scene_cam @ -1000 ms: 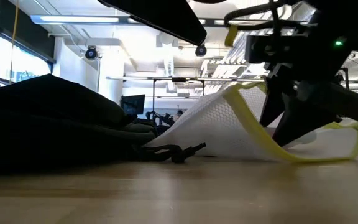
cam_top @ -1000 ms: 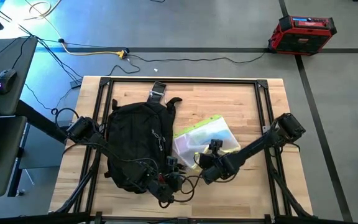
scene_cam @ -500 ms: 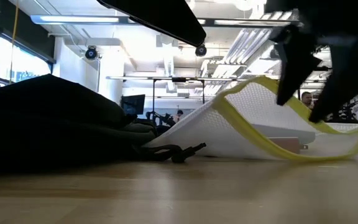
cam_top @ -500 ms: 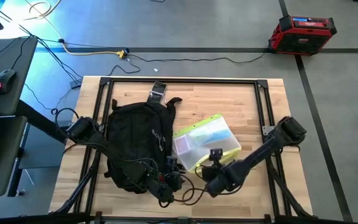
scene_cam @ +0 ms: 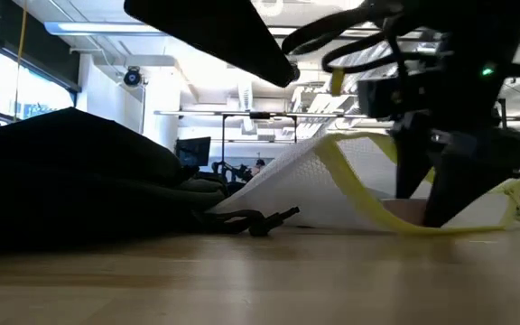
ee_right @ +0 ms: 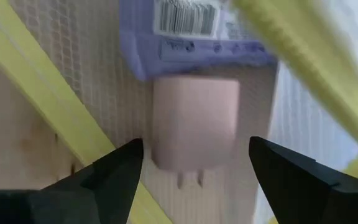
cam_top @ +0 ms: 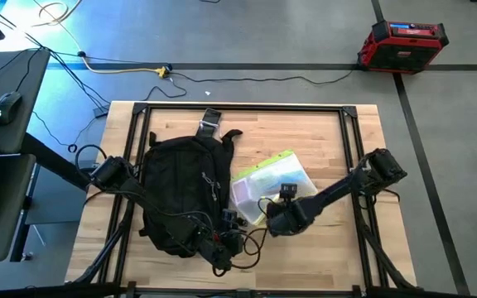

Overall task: Unpack backpack
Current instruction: Remove the pink charger adapter from the green zip bag

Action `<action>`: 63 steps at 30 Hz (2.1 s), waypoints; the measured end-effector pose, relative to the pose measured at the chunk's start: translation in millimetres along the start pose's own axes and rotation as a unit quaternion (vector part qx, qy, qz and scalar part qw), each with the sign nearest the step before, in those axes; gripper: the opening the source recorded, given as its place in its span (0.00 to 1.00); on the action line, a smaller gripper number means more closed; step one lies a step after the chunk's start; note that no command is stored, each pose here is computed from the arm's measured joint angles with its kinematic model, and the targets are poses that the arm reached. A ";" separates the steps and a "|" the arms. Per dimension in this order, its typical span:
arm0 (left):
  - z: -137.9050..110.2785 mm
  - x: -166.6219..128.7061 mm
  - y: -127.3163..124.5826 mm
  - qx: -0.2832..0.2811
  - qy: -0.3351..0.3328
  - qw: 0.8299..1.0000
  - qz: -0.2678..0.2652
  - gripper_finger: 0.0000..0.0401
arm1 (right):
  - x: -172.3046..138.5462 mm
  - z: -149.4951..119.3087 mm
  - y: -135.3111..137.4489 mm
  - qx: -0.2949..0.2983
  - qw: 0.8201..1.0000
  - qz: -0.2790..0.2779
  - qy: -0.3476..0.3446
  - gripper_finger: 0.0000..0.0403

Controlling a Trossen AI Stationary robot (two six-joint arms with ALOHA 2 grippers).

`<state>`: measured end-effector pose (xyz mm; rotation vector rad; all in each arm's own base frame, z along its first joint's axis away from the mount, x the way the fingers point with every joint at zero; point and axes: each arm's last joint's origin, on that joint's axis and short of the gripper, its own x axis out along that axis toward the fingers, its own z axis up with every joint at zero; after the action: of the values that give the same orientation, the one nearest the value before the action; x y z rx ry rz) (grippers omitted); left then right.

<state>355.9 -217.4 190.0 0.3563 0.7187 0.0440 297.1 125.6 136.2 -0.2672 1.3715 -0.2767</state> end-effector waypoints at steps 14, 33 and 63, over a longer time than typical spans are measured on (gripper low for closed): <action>-12.2 20.6 -3.1 0.009 0.031 0.999 -0.015 0.36 | 13.3 24.4 -22.5 0.035 0.993 0.115 -0.017 0.57; -12.6 20.7 -1.9 0.011 0.032 0.999 0.000 0.36 | -75.5 16.6 9.4 -0.013 0.974 0.220 -0.055 0.42; 9.0 26.5 16.0 0.012 -0.015 0.999 0.027 0.36 | 102.5 -5.3 -294.9 0.451 0.883 0.054 -0.115 0.42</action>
<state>383.1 -200.9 184.8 0.3992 0.6806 0.0813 298.7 -186.5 142.7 0.5404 0.8954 -0.7313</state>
